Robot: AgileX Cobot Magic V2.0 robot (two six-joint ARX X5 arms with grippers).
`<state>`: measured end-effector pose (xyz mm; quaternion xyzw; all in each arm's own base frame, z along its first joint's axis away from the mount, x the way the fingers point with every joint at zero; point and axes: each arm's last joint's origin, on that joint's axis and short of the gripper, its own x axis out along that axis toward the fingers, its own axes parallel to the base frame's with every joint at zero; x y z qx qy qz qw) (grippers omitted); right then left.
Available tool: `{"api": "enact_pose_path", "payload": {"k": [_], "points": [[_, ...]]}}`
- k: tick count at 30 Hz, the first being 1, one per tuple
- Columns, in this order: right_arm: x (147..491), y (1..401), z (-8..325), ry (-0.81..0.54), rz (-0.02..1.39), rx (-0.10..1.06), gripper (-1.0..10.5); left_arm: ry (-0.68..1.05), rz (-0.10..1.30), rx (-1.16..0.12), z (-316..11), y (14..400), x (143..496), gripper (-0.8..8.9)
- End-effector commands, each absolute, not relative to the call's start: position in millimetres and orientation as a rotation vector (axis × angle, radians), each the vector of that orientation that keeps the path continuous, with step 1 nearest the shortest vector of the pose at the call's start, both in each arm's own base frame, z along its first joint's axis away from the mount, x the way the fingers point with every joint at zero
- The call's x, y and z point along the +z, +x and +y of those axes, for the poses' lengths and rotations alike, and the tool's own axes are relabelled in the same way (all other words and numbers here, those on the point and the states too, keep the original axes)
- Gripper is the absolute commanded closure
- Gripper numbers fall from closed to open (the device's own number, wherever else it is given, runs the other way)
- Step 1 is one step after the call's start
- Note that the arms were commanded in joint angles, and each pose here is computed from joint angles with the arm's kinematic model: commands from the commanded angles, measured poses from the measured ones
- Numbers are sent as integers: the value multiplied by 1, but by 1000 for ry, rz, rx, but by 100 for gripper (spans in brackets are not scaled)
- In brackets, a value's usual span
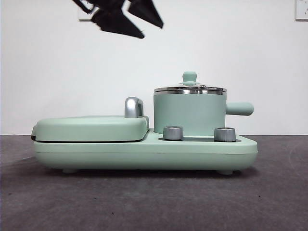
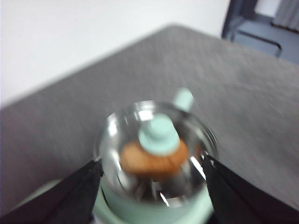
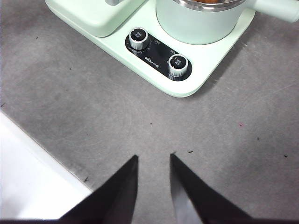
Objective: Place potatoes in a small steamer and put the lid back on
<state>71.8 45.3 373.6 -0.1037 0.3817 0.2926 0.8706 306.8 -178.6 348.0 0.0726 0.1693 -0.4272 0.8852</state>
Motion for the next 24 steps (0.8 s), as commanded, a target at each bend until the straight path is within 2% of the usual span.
{"api": "enact_pose_path", "payload": {"k": [1,4,12,20,24], "points": [[376,74,47,-206,784,610,787,126,398,-940,-170,299,355,472],[377,75,48,-202,767,612,782,106,445,-966,-158,292,359,475],[381,80,51,-187,726,620,781,102,500,-932,-125,261,355,475],[378,93,59,-191,748,620,781,7,546,-850,-85,199,323,474],[377,101,64,-192,760,625,781,-49,531,-823,-73,171,317,474]]}}
